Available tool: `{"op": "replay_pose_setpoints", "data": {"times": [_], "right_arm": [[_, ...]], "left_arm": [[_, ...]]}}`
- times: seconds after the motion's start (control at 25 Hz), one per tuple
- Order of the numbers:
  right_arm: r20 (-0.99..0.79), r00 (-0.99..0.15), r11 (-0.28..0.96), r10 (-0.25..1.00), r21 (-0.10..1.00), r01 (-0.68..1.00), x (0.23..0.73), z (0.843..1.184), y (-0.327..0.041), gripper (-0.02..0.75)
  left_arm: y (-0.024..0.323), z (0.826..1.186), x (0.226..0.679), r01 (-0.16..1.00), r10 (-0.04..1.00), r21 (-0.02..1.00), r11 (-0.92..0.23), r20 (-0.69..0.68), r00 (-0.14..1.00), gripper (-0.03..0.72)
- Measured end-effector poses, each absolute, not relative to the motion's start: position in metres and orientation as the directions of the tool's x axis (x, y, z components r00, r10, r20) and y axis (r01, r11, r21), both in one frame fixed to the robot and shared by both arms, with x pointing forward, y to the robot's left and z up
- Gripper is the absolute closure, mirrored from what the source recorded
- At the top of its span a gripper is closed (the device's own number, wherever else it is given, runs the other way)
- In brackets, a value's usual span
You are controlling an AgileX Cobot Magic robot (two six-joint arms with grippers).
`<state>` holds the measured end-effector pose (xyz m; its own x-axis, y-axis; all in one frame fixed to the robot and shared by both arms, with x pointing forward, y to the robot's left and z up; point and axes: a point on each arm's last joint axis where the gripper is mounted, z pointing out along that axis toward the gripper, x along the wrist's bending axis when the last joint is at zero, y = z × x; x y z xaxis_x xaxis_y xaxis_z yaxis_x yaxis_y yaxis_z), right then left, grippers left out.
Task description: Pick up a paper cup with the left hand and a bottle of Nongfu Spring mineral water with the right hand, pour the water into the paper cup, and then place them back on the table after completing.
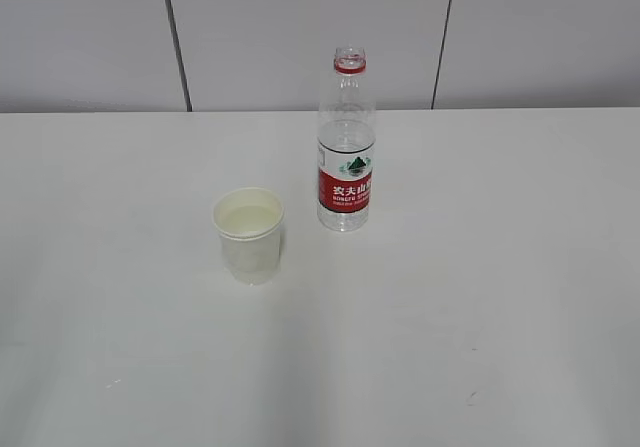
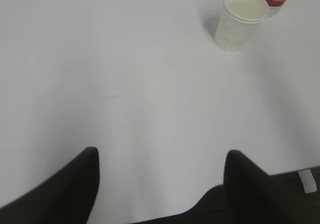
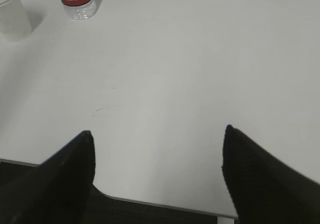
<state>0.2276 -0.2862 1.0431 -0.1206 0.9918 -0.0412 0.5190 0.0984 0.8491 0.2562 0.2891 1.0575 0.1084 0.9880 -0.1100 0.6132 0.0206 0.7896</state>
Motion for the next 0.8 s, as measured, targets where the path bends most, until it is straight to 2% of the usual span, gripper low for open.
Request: {"op": "replay_pose_setpoints", "data": {"times": [0.8], "right_arm": [[-0.04,-0.119,0.096,0.992,0.849,0.519,0.2276,1.0431,-0.2863,0.15]], "left_arm": [[0.2896,1.0575,0.2562,0.613,0.989,0.789,0.025,-0.11,0.102,0.209]]}}
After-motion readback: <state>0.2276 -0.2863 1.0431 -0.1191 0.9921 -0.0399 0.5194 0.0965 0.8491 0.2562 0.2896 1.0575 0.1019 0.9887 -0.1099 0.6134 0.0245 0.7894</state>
